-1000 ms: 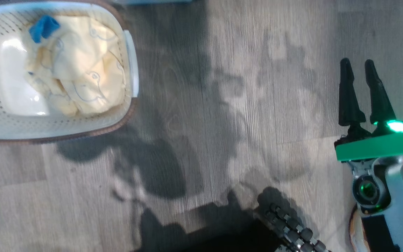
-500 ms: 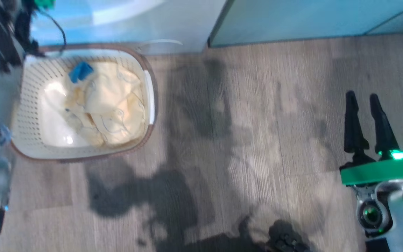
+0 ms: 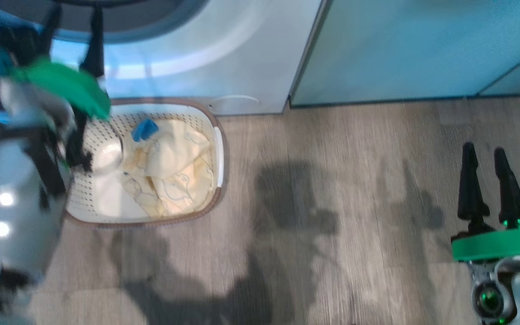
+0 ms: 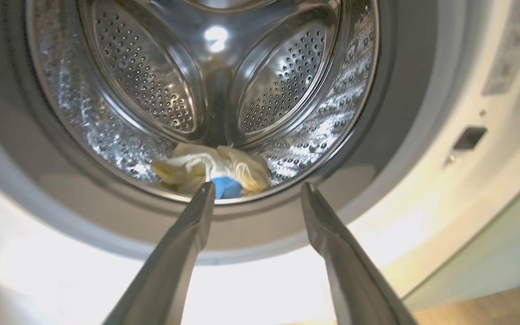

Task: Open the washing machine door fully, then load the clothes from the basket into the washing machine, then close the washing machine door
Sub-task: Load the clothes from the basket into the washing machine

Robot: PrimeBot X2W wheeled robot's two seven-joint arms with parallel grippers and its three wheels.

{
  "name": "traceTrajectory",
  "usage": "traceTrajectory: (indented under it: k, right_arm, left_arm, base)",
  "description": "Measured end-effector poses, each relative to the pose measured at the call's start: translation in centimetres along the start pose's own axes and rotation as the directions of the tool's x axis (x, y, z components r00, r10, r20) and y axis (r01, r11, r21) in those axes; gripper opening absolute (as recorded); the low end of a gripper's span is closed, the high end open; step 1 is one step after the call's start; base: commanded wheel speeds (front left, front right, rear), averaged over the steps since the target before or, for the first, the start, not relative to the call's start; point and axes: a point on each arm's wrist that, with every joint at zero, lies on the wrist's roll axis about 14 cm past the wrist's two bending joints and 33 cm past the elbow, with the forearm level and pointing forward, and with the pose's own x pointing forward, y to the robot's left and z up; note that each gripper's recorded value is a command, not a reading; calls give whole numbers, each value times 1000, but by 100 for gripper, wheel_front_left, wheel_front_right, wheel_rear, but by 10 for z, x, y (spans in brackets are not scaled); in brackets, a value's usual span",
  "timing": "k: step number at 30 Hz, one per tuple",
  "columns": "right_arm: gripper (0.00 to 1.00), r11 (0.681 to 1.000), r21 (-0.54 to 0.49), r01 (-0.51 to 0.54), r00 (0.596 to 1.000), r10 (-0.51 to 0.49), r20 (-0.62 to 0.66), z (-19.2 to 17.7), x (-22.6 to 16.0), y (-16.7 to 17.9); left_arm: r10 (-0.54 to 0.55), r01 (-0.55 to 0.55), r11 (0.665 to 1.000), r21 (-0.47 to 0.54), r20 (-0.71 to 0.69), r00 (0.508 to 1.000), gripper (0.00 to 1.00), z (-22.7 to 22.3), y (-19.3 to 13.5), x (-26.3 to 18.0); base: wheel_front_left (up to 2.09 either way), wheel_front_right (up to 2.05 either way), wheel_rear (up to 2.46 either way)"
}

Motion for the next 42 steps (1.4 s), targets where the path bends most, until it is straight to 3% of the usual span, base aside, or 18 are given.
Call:
traceTrajectory:
  k: [17, 42]
  right_arm:
    - [100, 1000, 7, -18, 999, 18, 48, 20, -37, 2]
    - [100, 998, 16, -57, 995, 56, 84, 31, -82, 5]
  left_arm:
    - [155, -155, 987, -30, -3, 988, 100, -3, 18, -135]
    - [292, -292, 957, -3, 30, 956, 100, 19, 42, -243]
  base:
    - [0, 0, 0]
    - [0, 0, 0]
